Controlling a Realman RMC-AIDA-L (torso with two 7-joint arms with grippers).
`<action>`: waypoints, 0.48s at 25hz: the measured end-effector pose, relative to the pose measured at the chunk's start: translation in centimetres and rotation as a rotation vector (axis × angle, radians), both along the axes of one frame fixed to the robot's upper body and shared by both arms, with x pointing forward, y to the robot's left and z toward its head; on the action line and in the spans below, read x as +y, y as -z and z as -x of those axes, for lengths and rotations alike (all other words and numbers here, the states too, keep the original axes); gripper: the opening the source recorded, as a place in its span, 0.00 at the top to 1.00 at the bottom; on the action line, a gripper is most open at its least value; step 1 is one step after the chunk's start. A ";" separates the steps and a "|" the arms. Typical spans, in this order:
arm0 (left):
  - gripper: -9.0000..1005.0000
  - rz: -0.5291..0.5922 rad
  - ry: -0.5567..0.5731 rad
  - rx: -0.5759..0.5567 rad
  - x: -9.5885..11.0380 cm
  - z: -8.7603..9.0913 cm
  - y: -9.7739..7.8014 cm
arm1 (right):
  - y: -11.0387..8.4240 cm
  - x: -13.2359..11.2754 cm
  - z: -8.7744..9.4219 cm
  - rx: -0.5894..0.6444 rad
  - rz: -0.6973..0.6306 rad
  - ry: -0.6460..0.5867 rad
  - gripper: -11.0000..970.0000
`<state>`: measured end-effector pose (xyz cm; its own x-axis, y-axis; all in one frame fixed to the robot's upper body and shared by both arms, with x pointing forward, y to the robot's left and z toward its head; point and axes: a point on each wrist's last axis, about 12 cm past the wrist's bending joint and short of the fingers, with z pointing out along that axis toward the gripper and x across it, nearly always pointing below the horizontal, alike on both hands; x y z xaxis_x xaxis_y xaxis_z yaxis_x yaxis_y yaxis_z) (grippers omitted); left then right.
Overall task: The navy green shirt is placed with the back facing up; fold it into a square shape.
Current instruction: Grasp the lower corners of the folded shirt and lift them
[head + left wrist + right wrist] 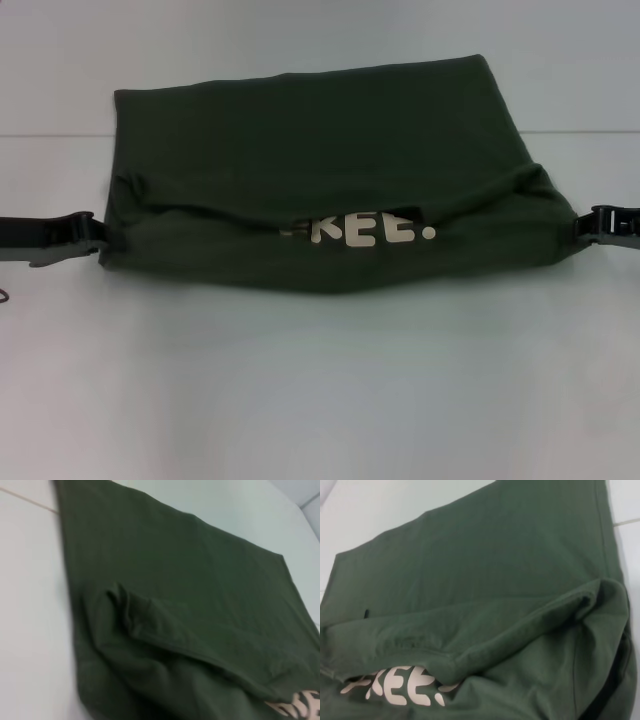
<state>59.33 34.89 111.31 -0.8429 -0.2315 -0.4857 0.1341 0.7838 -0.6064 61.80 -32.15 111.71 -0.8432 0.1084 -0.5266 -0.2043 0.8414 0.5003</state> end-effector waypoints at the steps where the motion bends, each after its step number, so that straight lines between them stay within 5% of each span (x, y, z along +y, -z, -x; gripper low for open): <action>1: 0.99 -0.002 -0.008 0.000 0.1 0.0 0.1 | 0.0 -0.1 0.1 -0.001 -0.010 0.005 0.94; 12: 0.99 -0.030 -0.061 -0.003 1.1 0.1 0.5 | 0.3 -0.7 0.8 0.006 -0.057 0.020 0.94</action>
